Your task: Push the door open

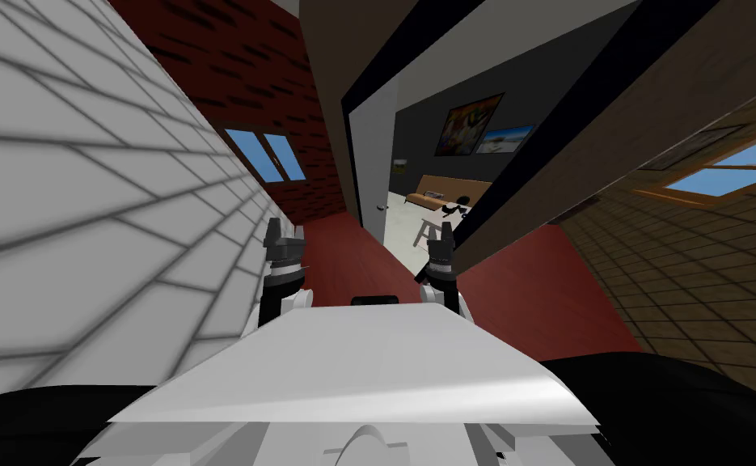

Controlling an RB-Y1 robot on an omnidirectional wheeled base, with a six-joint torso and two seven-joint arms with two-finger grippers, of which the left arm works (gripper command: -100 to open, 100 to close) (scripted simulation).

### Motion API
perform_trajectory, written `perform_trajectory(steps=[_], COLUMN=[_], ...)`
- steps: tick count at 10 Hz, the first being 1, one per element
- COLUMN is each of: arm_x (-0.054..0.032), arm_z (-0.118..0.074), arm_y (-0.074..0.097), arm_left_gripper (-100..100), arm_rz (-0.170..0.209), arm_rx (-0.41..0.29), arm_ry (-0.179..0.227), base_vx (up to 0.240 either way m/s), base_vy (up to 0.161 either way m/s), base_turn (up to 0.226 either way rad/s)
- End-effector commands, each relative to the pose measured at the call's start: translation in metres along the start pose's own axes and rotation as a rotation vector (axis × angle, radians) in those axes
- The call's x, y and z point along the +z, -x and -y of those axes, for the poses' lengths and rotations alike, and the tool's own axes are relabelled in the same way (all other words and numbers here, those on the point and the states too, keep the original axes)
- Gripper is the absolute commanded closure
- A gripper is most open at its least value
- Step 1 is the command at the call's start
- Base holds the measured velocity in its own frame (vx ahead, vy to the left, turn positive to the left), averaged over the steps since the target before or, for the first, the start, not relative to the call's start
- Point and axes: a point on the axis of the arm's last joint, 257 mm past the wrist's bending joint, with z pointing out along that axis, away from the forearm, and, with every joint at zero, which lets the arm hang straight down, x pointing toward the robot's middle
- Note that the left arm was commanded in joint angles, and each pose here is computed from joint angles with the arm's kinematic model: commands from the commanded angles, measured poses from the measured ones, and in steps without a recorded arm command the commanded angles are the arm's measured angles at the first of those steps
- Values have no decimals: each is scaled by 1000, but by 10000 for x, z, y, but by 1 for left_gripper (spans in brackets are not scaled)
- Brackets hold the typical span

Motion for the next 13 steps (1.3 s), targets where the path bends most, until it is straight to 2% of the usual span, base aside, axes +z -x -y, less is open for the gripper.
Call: perform_trajectory(steps=[1,8,13], arm_x=[-10,-86,-144], arm_z=[-105,-616,-874], arm_y=[-59,-360,-531], arm_left_gripper=[-100,-100,-100], arm_rz=[-13,-66,-91], arm_rx=[-15,-90,-128], arm_ry=[12,77,113], base_vx=[76,153,107], base_vy=[19,40,31], base_turn=[-75,-81,-60])
